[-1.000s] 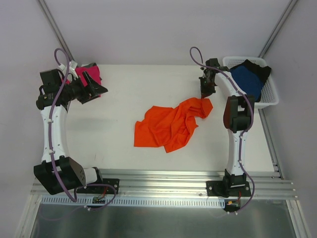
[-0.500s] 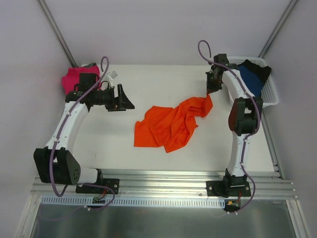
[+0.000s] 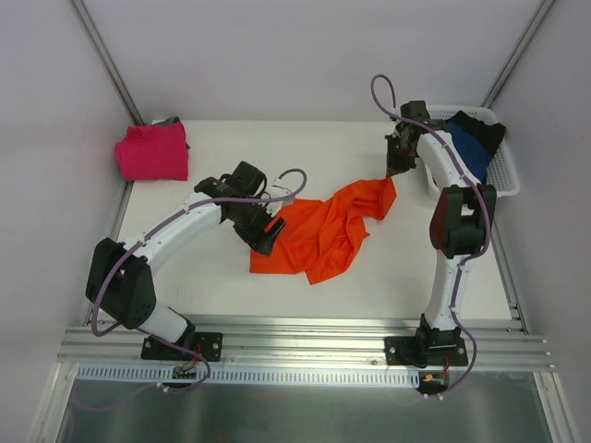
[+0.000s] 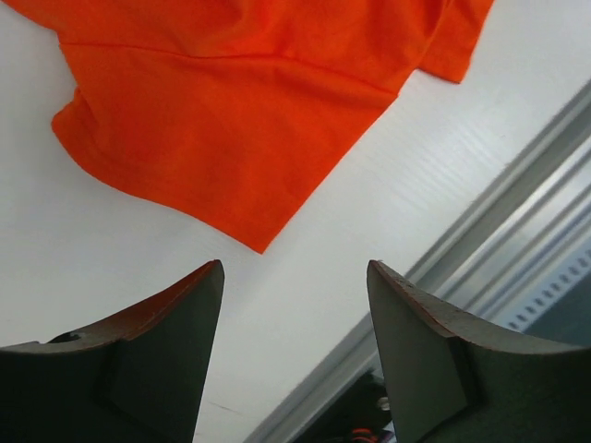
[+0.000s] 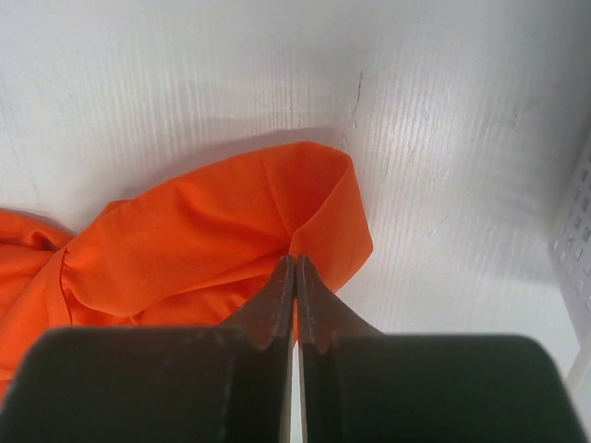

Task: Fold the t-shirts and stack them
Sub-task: Flatten the tshirt out

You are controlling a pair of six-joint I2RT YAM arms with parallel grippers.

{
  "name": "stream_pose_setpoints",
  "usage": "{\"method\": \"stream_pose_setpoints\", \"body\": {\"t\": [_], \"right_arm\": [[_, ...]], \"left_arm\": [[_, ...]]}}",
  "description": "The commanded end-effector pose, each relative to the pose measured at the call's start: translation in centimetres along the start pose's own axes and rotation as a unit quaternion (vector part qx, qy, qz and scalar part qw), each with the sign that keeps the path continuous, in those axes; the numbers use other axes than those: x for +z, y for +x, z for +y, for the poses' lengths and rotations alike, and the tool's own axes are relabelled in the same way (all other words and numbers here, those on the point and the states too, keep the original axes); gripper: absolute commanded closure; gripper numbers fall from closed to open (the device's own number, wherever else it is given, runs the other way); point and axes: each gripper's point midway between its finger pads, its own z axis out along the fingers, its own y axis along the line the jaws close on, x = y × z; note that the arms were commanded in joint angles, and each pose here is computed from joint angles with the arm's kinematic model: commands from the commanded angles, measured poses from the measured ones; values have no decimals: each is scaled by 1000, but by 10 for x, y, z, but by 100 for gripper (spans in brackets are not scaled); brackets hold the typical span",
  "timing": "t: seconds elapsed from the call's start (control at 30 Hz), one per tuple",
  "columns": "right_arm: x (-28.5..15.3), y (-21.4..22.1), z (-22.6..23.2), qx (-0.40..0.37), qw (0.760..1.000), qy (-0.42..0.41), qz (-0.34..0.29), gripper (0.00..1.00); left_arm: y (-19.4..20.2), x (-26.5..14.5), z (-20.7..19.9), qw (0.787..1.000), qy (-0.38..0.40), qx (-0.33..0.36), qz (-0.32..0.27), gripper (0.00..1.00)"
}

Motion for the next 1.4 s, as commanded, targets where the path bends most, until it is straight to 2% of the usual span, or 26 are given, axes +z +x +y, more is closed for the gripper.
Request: {"method": "stream_pose_setpoints", "body": {"t": [0.0, 0.23, 0.4, 0.7, 1.03, 1.37], "right_arm": [[-37, -14, 8, 1, 999, -10, -40, 99], [-39, -9, 7, -1, 999, -9, -37, 99], [-40, -8, 6, -2, 999, -8, -36, 100], [-47, 0, 4, -7, 999, -7, -35, 99], [-49, 5, -2, -1, 999, -6, -33, 99], [-48, 5, -6, 0, 999, -3, -33, 99]], "left_arm": [[21, 6, 25, 991, -86, 87, 46, 36], [21, 32, 13, 980, -104, 153, 72, 36], [-14, 46, -13, 970, -103, 214, 60, 36], [-46, 87, -56, 954, -73, 284, 63, 36], [-33, 109, -106, 946, -33, 313, 79, 40], [-1, 126, -129, 946, 2, 305, 114, 40]]}}
